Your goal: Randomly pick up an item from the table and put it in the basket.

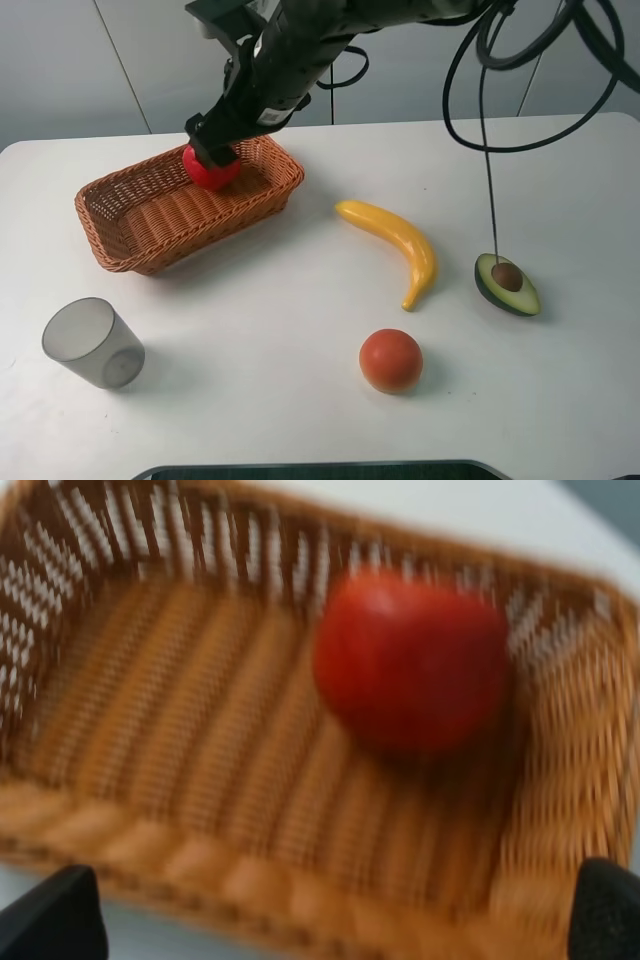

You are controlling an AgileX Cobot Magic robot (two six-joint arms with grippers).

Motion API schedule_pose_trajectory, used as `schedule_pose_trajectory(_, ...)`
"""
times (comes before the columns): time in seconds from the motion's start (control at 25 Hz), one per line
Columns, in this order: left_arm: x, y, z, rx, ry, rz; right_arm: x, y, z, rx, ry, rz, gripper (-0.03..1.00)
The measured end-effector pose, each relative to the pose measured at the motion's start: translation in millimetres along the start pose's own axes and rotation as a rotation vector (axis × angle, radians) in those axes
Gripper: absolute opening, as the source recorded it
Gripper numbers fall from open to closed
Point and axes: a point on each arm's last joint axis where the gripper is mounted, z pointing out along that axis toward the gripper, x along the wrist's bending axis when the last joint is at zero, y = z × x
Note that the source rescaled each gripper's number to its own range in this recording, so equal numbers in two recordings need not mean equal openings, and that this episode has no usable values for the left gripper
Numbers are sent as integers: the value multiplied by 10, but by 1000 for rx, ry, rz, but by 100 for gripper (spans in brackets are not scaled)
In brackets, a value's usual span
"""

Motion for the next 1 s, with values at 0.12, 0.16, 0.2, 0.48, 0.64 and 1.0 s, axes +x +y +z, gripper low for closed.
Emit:
schedule_pose_trajectory(0.12, 0, 0, 0, 0, 0, 0, -196, -148, -157, 96, -7, 103, 100)
schedule_pose_trajectory(0.16, 0, 0, 0, 0, 0, 0, -271, -217, -227, 127, -12, 141, 100)
schedule_pose_trajectory(0.2, 0, 0, 0, 0, 0, 0, -331, -298, -283, 161, -19, 175, 100)
schedule_pose_trajectory(0.48, 0, 0, 0, 0, 0, 0, -837, -931, -904, 254, -119, 439, 100)
schedule_pose_trajectory(0.64, 0, 0, 0, 0, 0, 0, -1021, -1343, -1298, 255, -184, 570, 100)
schedule_pose_trajectory(1.0, 0, 0, 0, 0, 0, 0, -1006, -2038, -2162, 143, -347, 746, 100)
